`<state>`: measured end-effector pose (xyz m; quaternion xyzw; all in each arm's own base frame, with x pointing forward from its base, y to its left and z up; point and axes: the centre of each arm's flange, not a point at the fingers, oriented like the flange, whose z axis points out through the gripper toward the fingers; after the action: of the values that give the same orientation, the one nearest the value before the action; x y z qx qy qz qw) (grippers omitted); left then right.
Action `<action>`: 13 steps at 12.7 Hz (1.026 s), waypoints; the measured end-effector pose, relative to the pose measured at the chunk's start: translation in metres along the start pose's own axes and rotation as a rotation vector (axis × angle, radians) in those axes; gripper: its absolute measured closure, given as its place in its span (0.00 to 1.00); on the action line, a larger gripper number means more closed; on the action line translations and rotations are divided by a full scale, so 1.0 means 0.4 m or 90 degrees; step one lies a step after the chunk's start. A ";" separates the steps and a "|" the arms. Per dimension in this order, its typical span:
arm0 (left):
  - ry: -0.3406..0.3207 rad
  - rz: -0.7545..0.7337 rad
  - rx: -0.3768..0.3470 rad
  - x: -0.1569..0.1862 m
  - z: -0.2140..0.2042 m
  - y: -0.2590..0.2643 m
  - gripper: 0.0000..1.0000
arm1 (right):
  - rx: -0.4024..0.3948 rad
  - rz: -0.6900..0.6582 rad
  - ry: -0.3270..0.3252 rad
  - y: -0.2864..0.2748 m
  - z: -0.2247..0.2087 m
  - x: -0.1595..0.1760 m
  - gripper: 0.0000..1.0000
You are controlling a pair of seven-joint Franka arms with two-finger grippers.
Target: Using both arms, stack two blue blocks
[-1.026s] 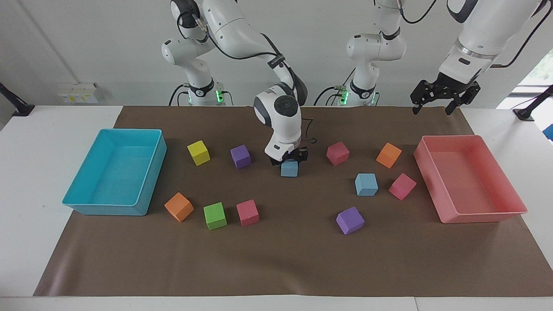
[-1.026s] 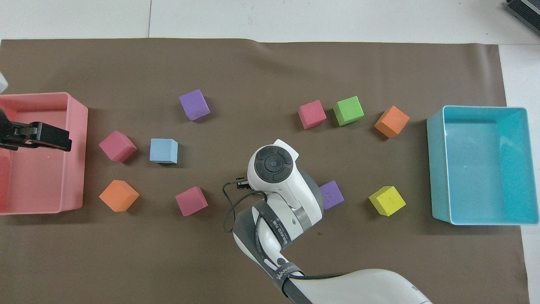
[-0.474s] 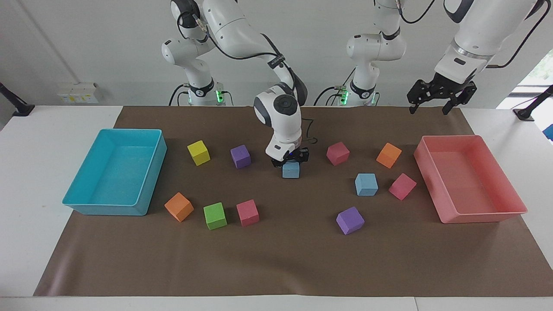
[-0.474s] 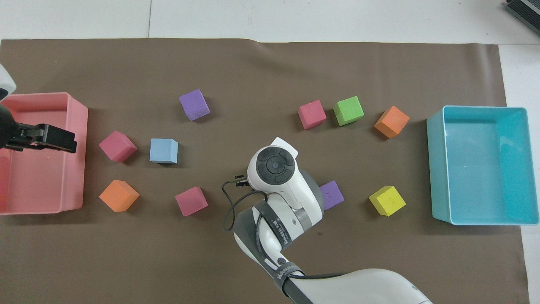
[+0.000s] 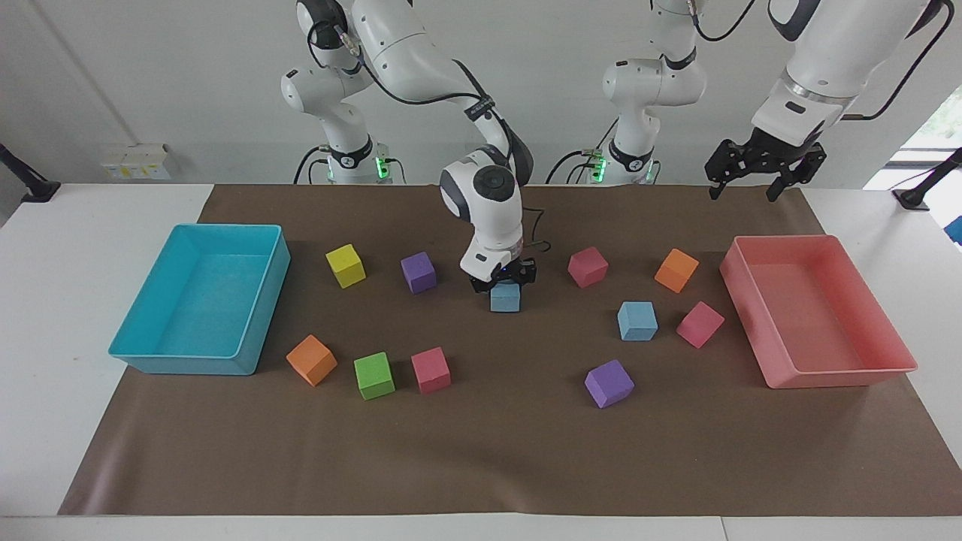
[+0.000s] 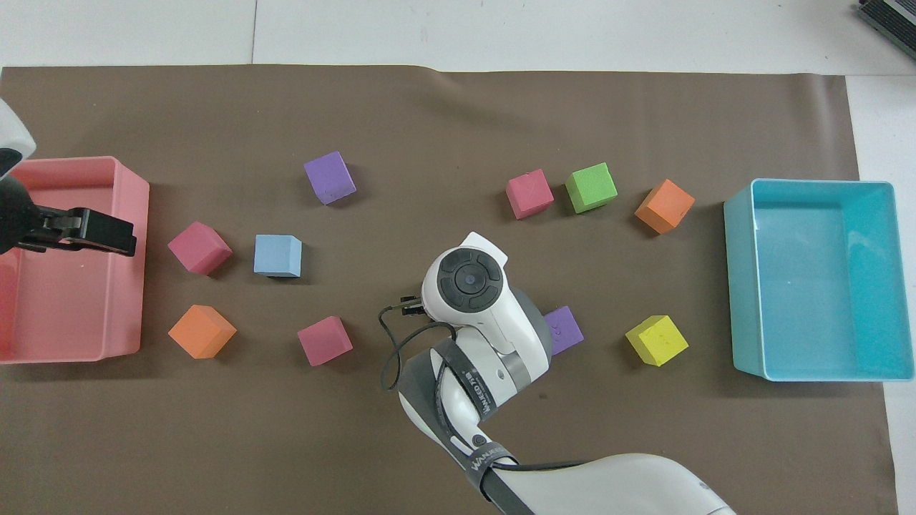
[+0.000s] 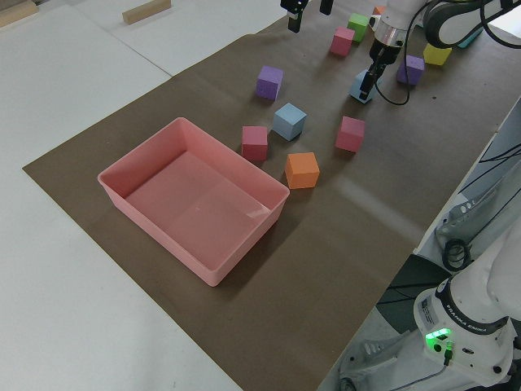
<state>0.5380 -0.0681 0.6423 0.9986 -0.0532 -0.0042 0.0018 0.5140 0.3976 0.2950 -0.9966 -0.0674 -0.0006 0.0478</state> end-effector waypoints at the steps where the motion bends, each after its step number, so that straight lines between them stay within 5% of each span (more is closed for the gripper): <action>1: 0.004 0.001 0.000 0.003 0.005 0.002 0.00 | 0.000 0.000 0.000 0.000 0.001 -0.001 0.24; 3: 0.007 0.009 -0.001 0.010 0.022 0.018 0.00 | 0.000 -0.002 -0.001 -0.004 0.001 -0.003 0.01; 7: 0.008 0.031 -0.001 0.018 0.064 0.068 0.00 | 0.003 -0.004 -0.001 -0.008 -0.058 -0.007 0.00; 13: 0.017 0.061 -0.002 0.026 0.117 0.136 0.00 | 0.018 0.035 0.001 0.113 -0.359 -0.022 0.00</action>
<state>0.5422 -0.1235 0.5956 0.9949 -0.1008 0.0091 0.0044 0.5122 0.3380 0.4337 -0.9973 -0.0397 0.0006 0.0621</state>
